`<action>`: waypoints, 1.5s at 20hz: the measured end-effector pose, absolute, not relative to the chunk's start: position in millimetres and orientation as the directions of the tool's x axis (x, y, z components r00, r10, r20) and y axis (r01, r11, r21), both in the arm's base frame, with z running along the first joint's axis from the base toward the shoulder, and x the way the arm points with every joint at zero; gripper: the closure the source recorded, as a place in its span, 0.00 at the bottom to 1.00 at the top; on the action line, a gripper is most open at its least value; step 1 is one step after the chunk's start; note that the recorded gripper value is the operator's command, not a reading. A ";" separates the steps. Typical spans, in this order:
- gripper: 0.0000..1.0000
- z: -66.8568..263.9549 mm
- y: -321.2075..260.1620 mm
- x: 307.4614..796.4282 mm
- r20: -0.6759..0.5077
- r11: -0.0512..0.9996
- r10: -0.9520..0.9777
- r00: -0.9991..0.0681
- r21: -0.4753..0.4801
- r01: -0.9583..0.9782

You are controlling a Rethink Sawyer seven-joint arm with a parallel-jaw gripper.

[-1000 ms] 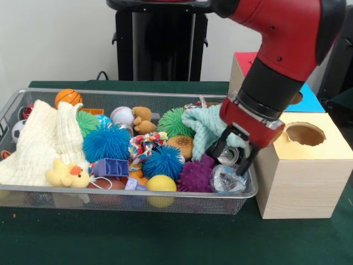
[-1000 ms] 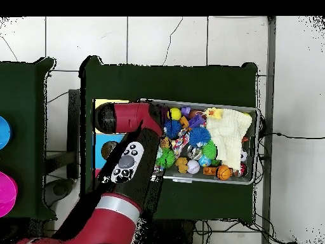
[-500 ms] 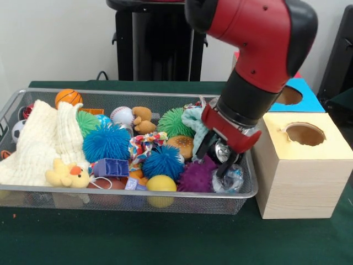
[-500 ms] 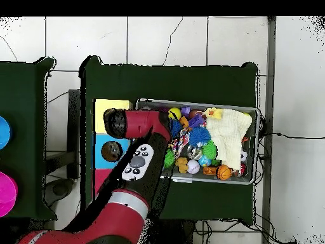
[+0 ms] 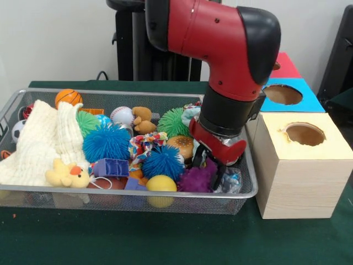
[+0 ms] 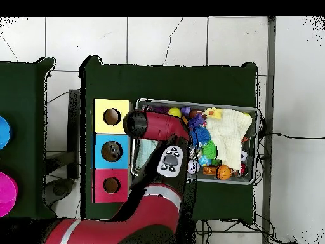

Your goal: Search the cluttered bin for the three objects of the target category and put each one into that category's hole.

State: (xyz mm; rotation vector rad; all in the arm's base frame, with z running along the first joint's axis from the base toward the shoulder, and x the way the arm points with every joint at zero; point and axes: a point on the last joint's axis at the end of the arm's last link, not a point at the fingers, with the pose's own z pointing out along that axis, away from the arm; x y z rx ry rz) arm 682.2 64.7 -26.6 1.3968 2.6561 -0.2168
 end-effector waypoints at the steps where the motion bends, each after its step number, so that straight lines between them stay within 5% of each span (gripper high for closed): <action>1: 0.00 -25.4 63.6 682.2 -0.173 0.552 0.815 -0.553 -0.058 0.832; 15: 0.00 3.2 60.4 675.1 0.071 0.412 0.909 -0.411 0.006 0.911; 30: 0.00 28.3 104.1 690.8 0.173 0.437 0.881 -0.440 0.058 0.898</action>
